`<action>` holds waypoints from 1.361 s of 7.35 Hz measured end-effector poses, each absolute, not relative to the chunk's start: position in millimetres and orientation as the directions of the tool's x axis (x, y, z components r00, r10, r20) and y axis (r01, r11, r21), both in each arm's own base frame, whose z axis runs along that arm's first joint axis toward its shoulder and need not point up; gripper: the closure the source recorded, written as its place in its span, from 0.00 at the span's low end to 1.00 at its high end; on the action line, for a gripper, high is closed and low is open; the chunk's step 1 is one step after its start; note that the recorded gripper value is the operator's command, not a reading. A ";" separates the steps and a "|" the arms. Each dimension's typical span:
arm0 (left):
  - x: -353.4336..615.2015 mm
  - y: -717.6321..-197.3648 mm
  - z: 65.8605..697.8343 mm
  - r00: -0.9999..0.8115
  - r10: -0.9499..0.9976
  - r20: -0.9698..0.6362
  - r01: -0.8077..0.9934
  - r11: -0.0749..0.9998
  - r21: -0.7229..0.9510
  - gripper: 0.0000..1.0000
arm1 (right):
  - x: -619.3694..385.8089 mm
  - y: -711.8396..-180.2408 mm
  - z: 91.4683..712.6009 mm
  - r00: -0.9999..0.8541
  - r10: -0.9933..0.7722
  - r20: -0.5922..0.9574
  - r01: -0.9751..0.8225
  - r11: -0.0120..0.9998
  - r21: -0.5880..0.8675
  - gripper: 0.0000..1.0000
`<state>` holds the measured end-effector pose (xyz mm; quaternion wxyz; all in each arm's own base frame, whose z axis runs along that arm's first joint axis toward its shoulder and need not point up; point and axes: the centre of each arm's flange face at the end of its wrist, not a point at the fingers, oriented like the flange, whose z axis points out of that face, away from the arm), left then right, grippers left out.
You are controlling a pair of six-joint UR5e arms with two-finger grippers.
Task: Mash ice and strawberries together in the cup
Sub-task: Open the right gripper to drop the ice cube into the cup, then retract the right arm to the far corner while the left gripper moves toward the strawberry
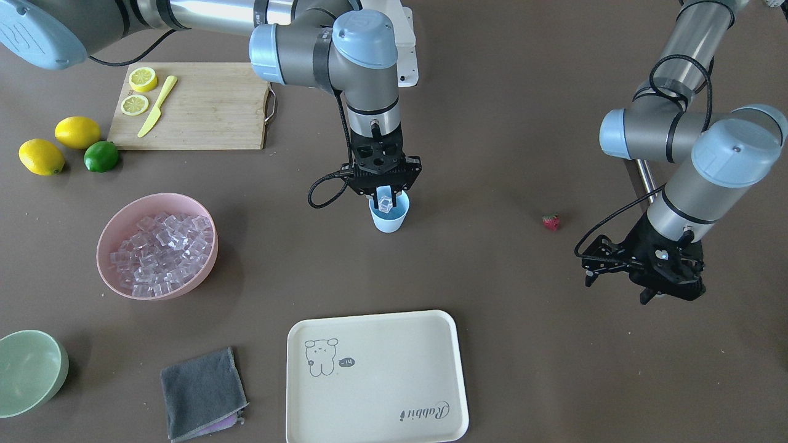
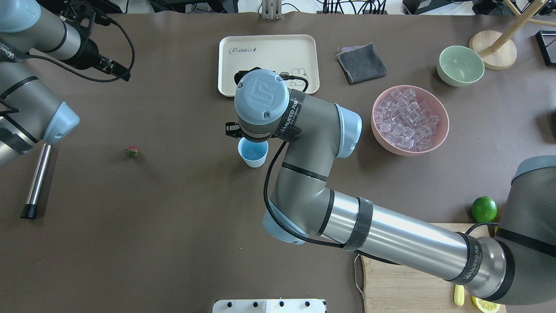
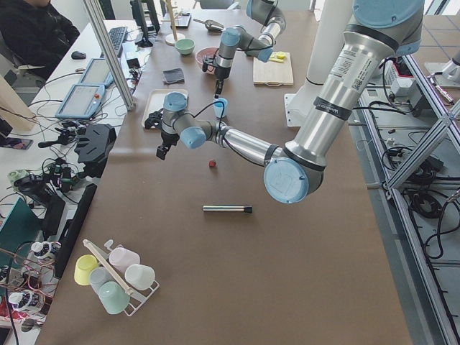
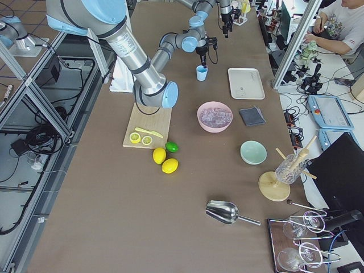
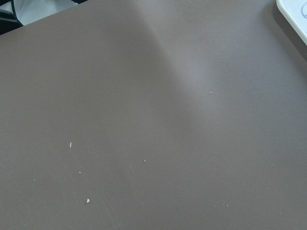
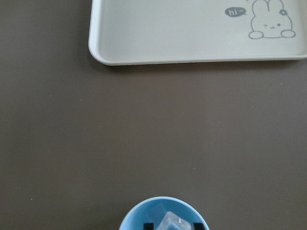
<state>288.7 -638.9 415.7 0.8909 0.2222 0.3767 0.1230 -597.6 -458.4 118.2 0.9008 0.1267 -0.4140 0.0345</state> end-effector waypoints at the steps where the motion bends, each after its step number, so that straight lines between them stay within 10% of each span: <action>1: 287.2 -638.5 416.7 0.686 0.385 -0.617 -0.051 0.872 0.488 0.02 | -603.7 -451.7 118.6 0.654 -0.042 0.756 -0.168 0.965 0.199 0.98; 3: 285.6 -637.5 419.0 0.687 0.383 -0.617 -0.051 0.873 0.486 0.02 | -613.3 -439.3 118.6 0.654 -0.045 0.755 -0.166 0.966 0.200 0.82; 5: 283.6 -635.0 420.7 0.687 0.382 -0.617 -0.050 0.873 0.485 0.02 | -616.9 -434.6 118.2 0.656 -0.050 0.753 -0.168 0.963 0.210 0.24; 10: 282.4 -629.4 413.0 0.683 0.382 -0.623 -0.042 0.872 0.488 0.02 | -604.5 -443.2 111.9 0.652 -0.054 0.756 -0.185 0.956 0.229 0.14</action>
